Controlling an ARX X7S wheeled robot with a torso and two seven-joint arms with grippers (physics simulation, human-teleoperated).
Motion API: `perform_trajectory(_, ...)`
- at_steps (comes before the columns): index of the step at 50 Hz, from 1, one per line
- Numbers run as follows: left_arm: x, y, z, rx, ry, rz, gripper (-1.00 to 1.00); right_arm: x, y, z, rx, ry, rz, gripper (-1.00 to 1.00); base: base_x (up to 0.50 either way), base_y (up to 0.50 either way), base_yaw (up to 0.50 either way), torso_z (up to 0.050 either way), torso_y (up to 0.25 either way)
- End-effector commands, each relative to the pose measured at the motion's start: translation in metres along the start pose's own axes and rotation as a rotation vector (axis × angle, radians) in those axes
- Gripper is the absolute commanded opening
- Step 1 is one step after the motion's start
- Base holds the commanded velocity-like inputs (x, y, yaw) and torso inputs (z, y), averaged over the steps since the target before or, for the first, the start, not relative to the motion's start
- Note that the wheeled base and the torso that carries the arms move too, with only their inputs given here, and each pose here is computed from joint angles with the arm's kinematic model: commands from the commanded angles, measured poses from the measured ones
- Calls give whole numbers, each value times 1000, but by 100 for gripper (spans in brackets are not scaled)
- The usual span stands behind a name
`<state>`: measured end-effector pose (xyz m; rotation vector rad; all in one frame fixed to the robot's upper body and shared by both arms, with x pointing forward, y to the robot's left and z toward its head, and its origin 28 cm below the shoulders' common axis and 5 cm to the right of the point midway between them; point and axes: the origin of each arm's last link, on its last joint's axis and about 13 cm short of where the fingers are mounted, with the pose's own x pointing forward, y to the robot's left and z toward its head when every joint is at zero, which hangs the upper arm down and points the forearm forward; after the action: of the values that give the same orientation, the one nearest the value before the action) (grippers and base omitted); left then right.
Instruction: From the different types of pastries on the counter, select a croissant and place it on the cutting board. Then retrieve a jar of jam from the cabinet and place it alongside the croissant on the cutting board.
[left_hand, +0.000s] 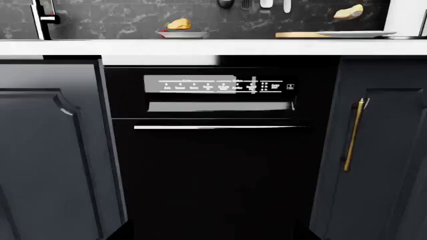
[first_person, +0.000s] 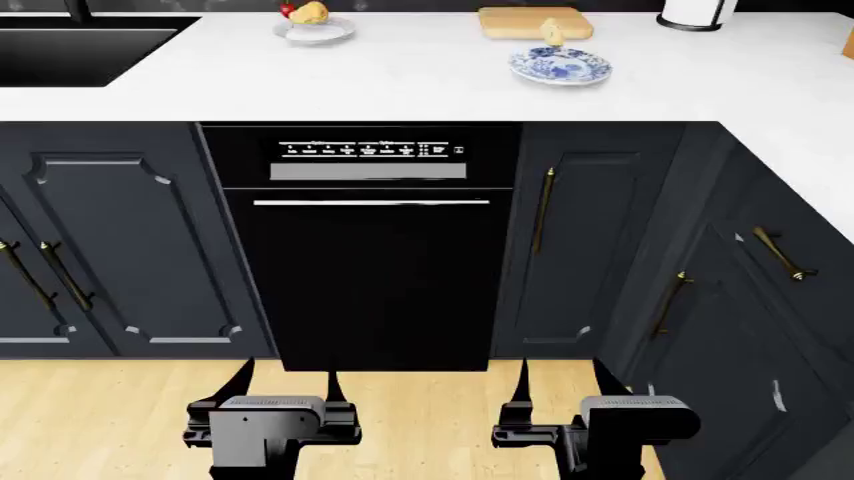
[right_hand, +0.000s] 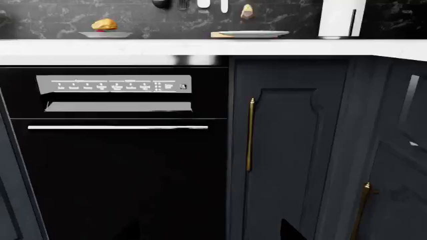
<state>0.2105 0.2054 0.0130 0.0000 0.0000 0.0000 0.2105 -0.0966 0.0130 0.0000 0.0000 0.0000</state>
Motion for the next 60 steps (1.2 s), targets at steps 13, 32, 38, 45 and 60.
perform_trajectory(13, 6, 6, 42, 67, -58, -57, 100, 5, -5, 28, -16, -33, -7, 100, 0, 0, 0, 8, 0)
perform_trajectory(32, 14, 17, 157, 89, -163, -79, 100, 10, -21, 141, 31, -82, 130, 100, 30, -52, 0, 50, 0)
perform_trajectory(38, 18, 22, 180, 104, -185, -65, 100, 10, -26, 168, 60, -104, 166, 100, 257, -420, 0, 50, 19)
perform_trajectory(45, 14, 26, 208, 101, -227, -72, 100, 7, -30, 206, 53, -149, 187, 100, 316, -369, 0, 50, 23)
perform_trajectory(60, -3, 38, 254, 123, -280, -81, 100, -1, -26, 285, -28, -258, 241, 100, 486, -60, 0, 50, 24)
